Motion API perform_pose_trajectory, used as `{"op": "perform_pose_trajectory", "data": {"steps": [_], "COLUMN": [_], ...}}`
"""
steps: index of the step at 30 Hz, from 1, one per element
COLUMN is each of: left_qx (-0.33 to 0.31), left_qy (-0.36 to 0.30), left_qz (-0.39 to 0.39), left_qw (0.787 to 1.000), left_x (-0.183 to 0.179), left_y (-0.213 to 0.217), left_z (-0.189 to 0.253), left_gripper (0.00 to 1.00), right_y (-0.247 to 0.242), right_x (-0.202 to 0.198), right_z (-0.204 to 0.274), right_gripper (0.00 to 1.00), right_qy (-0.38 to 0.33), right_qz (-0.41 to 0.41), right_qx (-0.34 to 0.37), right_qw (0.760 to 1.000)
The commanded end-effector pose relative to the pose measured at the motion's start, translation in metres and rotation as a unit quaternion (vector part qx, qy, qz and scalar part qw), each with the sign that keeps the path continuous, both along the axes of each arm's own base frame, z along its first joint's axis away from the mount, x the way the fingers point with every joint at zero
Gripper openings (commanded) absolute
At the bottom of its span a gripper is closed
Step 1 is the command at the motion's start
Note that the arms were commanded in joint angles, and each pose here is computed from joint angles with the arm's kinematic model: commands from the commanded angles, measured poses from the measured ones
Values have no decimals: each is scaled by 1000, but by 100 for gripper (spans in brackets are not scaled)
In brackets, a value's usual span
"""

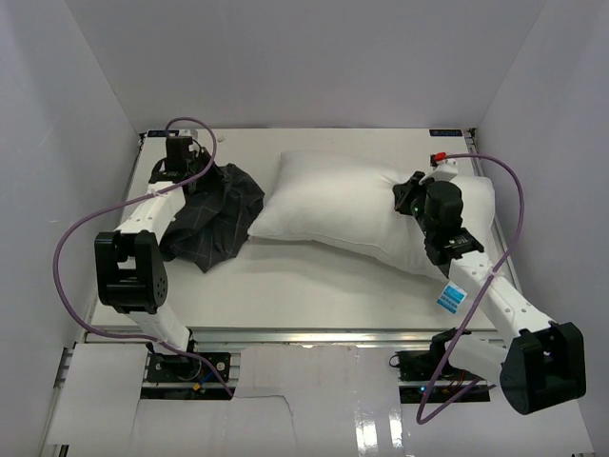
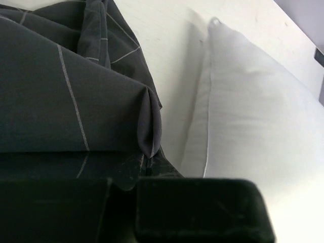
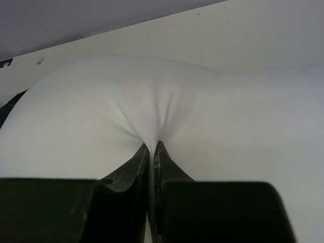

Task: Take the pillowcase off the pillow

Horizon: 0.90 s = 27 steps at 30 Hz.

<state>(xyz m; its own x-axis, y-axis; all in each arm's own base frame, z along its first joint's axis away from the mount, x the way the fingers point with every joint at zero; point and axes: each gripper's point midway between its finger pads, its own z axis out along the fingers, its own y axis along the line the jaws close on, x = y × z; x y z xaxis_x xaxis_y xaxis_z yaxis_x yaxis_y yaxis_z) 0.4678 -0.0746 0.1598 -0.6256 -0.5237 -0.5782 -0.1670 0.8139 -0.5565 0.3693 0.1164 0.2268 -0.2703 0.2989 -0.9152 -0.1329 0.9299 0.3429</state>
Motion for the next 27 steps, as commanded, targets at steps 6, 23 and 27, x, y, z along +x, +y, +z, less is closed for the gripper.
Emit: {"op": "perform_pose_trajectory", "data": {"steps": [6,23,27], "left_qx": [-35,86,85], "left_qy": [-48,-110,-148], "left_qz": [-65,-12,-55], "left_qw": [996,990,984], "left_x": [0,-56,-90], "left_y": [-35,-57,-90], "left_z": [28,71,87], "left_gripper": [36,98,98], "right_y": [-31,6,11], "right_x": [12,40,19], "right_z": [60,59,70], "right_gripper": [8,56,91], "right_qy": [-87,-59,-69], "right_qz": [-148,-144,-113], "right_qx": [29,-18,-26], "right_qw": [985,988,991]}}
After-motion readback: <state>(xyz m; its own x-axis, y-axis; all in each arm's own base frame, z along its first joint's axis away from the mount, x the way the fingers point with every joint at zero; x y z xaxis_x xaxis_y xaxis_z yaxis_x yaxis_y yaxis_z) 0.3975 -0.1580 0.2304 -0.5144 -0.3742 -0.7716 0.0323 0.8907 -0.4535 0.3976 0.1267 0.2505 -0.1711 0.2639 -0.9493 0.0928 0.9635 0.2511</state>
